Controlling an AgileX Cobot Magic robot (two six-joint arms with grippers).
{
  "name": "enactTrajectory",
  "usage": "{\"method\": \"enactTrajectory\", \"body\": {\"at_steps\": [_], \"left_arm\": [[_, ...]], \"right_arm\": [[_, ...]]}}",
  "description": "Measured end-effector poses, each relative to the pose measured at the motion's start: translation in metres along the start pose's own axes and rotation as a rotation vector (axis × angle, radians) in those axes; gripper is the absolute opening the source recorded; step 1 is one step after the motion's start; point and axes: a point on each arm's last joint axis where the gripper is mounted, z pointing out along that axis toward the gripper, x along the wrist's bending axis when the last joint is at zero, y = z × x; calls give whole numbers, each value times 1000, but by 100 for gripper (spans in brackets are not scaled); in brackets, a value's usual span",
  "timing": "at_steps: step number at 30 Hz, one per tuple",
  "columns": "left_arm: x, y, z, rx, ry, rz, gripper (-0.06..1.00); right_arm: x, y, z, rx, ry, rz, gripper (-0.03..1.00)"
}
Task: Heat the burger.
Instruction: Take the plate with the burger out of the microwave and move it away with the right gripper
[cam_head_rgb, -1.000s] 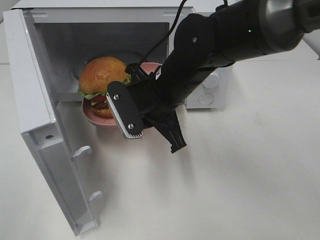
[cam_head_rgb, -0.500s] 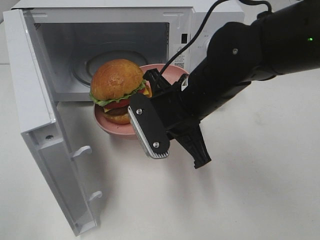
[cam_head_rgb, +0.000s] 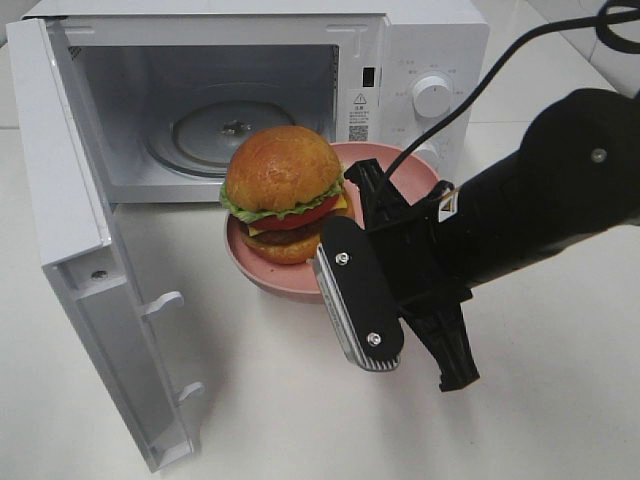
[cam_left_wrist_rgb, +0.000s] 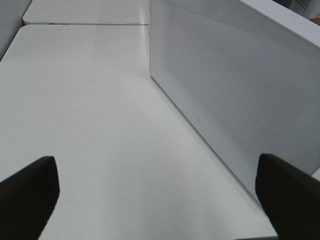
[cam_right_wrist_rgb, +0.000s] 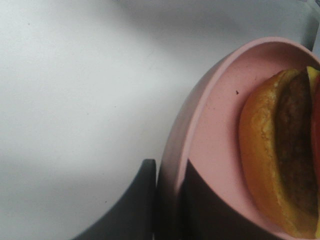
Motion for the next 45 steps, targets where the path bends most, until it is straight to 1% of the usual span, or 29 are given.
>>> {"method": "enactTrajectory", "body": {"at_steps": [1, 2, 4, 5, 10, 17, 19, 20, 21, 28, 29, 34, 36, 45], "left_arm": [[0, 0, 0, 0, 0, 0, 99], [0, 0, 0, 0, 0, 0, 99], [0, 0, 0, 0, 0, 0, 99], [0, 0, 0, 0, 0, 0, 99], [0, 0, 0, 0, 0, 0, 99], [0, 0, 0, 0, 0, 0, 99], [0, 0, 0, 0, 0, 0, 99], [0, 0, 0, 0, 0, 0, 99], [0, 0, 0, 0, 0, 0, 99], [0, 0, 0, 0, 0, 0, 99], [0, 0, 0, 0, 0, 0, 99], [0, 0, 0, 0, 0, 0, 99], [0, 0, 0, 0, 0, 0, 99], [0, 0, 0, 0, 0, 0, 99]], "right_arm": [[0, 0, 0, 0, 0, 0, 10], [7, -1, -4, -5, -2, 30, 10], [10, -2, -5, -7, -3, 47, 10], [15, -3, -10, -16, -15, 78, 10], [25, -5, -18, -30, -41, 114, 10], [39, -9, -26, -26, -62, 126, 10], [47, -12, -31, -24, -73, 131, 10], [47, -12, -31, -24, -73, 131, 10], [53, -14, -36, -25, -80, 132, 10], [69, -17, -47, -32, -97, 130, 10], [74, -18, -52, -37, -110, 132, 10], [80, -19, -61, -52, -142, 143, 10], [87, -20, -70, -66, -172, 163, 10], [98, -24, -78, -65, -197, 188, 10]]}}
